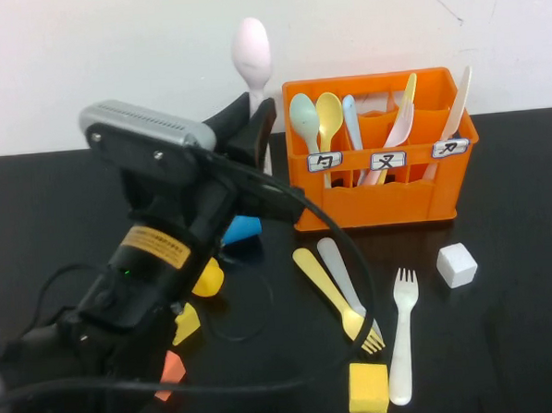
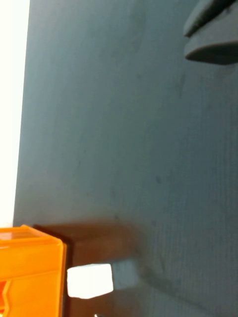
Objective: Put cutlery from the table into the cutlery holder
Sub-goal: Place the spoon on the box
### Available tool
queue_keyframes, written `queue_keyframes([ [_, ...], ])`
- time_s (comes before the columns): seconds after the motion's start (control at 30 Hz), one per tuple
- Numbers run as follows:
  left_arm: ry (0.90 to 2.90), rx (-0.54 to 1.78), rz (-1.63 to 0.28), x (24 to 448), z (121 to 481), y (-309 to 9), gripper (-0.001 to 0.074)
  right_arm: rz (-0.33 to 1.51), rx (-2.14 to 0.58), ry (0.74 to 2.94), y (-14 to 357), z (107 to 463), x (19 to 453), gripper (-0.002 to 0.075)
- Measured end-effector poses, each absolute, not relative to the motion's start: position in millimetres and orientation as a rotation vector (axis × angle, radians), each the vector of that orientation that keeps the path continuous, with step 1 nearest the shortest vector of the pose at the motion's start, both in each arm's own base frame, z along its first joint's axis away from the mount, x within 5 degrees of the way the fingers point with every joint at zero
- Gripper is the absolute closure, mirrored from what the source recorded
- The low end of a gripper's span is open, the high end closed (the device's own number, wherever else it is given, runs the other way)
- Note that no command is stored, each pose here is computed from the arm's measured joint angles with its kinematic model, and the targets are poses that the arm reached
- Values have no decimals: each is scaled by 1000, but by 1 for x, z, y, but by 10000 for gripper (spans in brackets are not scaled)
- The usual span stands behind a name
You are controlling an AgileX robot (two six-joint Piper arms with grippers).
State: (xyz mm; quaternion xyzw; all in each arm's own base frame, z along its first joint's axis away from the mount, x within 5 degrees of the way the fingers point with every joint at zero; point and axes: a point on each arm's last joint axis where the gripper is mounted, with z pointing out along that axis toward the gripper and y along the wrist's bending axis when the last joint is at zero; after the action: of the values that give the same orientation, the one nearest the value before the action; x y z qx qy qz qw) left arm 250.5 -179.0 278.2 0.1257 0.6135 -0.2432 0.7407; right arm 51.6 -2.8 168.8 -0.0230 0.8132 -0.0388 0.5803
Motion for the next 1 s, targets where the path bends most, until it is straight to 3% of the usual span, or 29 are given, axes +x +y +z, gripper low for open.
queue_keyframes([
  [0.47,1348,227,-567,307,265,-219,622,-91,-54,1900,-3,169,52,729],
  [0.77,1453,219,-537,355,227,-234,618,-91,-54,1900,-3,169,52,729],
  [0.83,1484,216,-544,359,221,-235,591,-91,-54,1900,-3,169,52,729],
  [1.0,1503,214,-555,361,218,-237,429,-91,-54,1900,-3,169,52,729],
])
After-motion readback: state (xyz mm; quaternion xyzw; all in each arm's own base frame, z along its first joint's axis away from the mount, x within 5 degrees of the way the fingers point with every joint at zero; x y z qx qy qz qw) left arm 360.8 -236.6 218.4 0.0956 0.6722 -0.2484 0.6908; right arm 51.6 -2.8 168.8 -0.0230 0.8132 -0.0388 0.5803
